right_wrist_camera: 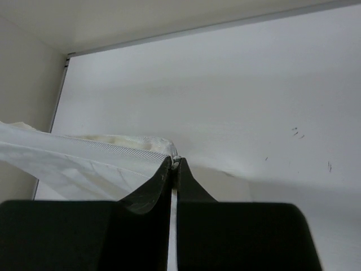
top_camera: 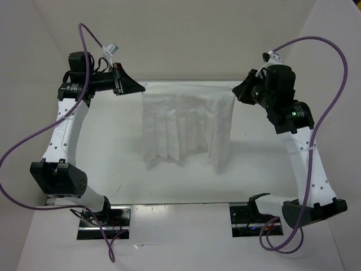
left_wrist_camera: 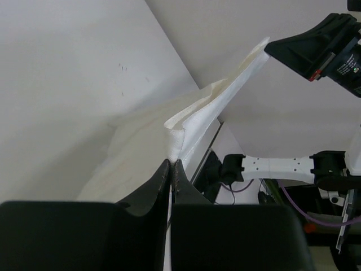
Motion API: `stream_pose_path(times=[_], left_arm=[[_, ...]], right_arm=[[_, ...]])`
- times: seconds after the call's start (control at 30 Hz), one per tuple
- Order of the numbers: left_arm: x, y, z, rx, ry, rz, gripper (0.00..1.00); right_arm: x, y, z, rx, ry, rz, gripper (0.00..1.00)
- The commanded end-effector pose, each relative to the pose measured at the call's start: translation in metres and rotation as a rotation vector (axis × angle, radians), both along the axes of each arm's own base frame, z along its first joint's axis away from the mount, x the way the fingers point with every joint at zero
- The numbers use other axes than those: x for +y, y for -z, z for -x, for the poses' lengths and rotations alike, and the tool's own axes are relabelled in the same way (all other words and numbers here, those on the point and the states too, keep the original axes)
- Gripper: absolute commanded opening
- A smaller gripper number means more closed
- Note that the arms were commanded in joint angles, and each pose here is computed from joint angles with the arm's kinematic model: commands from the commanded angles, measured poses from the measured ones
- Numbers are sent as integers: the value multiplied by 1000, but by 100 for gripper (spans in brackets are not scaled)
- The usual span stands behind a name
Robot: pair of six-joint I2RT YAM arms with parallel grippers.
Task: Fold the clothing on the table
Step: Fold the skirt
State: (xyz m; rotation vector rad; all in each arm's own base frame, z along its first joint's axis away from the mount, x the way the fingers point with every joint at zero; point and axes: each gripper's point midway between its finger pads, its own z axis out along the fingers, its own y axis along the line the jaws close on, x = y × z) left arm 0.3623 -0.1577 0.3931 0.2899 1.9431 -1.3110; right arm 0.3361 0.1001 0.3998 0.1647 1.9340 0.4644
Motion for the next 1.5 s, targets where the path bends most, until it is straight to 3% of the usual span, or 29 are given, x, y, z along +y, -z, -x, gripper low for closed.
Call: stream_pose_path(times=[0.0, 0.13, 0.17, 0.23, 0.27, 0.37, 0.43, 0.53, 0.73, 0.9, 0.93, 1.13, 1.3, 1.47], left_arm=[[23, 1, 3, -68, -58, -49, 0], [5, -37, 71, -209, 43, -18, 0], [-1, -53, 111, -250, 97, 15, 0], [-4, -73, 148, -337, 134, 41, 0], [-7, -89, 184, -411, 153, 48, 0], [-9, -108, 227, -480, 154, 69, 0], [-9, -110, 230, -479, 140, 73, 0], [-2, -88, 194, -371, 58, 72, 0], [15, 7, 71, -63, -70, 23, 0], [31, 108, -10, 129, -114, -77, 0], [33, 147, -27, 221, -104, -86, 0], [38, 269, -81, 423, -70, -157, 0], [46, 278, -126, 411, -96, -160, 0], [45, 262, -153, 364, -97, -134, 0]], right_arm=[[-61, 0, 10, -40, 243, 125, 0], [-31, -36, 64, -156, 16, 68, 0], [-30, -57, 94, -238, -20, 57, 0], [-26, -72, 129, -306, -78, 44, 0], [-23, -86, 150, -360, -114, 29, 0], [-15, -96, 191, -418, -195, -25, 0], [-10, -95, 199, -423, -232, -53, 0], [-11, -81, 173, -356, -188, -34, 0], [-1, -25, 90, -194, -105, 11, 0], [19, 74, 3, 31, -90, 84, 0], [20, 90, -7, 69, -89, 90, 0], [7, 203, -68, 316, -36, 126, 0], [-3, 220, -97, 339, -20, 152, 0], [-9, 199, -114, 270, 22, 175, 0]])
